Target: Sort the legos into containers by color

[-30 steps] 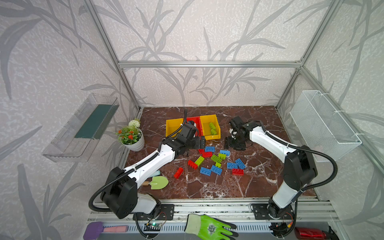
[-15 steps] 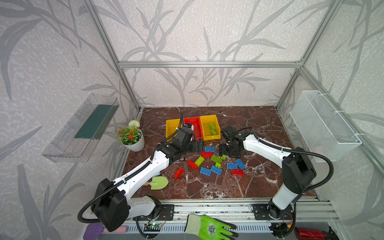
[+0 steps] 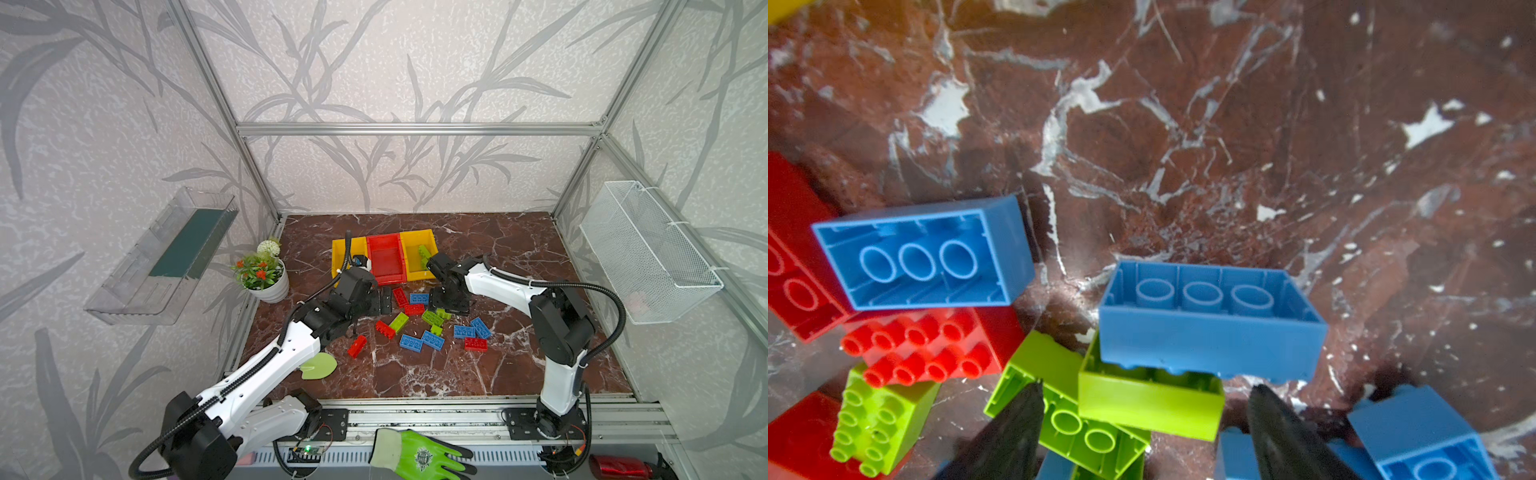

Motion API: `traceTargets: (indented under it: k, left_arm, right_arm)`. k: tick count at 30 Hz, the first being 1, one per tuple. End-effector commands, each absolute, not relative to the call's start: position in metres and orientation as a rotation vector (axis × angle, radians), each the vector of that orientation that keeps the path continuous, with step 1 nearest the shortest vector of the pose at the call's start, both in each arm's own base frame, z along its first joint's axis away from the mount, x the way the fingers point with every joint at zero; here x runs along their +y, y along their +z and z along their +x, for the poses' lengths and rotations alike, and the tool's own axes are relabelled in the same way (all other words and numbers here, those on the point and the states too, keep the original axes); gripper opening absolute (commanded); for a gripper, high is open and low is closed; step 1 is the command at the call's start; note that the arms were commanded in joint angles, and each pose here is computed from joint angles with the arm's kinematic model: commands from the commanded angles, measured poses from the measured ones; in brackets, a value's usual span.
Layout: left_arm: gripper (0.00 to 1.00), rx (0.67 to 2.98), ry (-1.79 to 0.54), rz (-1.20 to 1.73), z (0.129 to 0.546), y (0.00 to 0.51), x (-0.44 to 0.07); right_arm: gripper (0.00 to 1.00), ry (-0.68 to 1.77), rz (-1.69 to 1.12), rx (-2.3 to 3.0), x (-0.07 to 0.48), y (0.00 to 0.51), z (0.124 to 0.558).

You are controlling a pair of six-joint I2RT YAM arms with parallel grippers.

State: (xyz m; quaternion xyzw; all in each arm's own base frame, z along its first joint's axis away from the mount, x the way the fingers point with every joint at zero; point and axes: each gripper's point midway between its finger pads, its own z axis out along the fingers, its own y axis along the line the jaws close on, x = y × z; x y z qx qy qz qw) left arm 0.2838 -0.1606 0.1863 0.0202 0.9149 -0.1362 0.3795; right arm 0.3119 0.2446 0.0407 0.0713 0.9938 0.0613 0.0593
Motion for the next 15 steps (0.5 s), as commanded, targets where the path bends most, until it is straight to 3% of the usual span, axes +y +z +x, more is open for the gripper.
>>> traceTargets:
  k: [1,15]
  left_arm:
    - [0.98,2.348,-0.271,0.076,0.283,0.181,-0.151]
    - [0.98,2.371,-0.279,0.120,0.299,0.179,-0.151]
  right_arm:
    - [0.75,0.107,0.251,3.030,0.241,0.034,0.313]
    - [0.46,0.014,0.319,3.074,0.233,0.027,0.307]
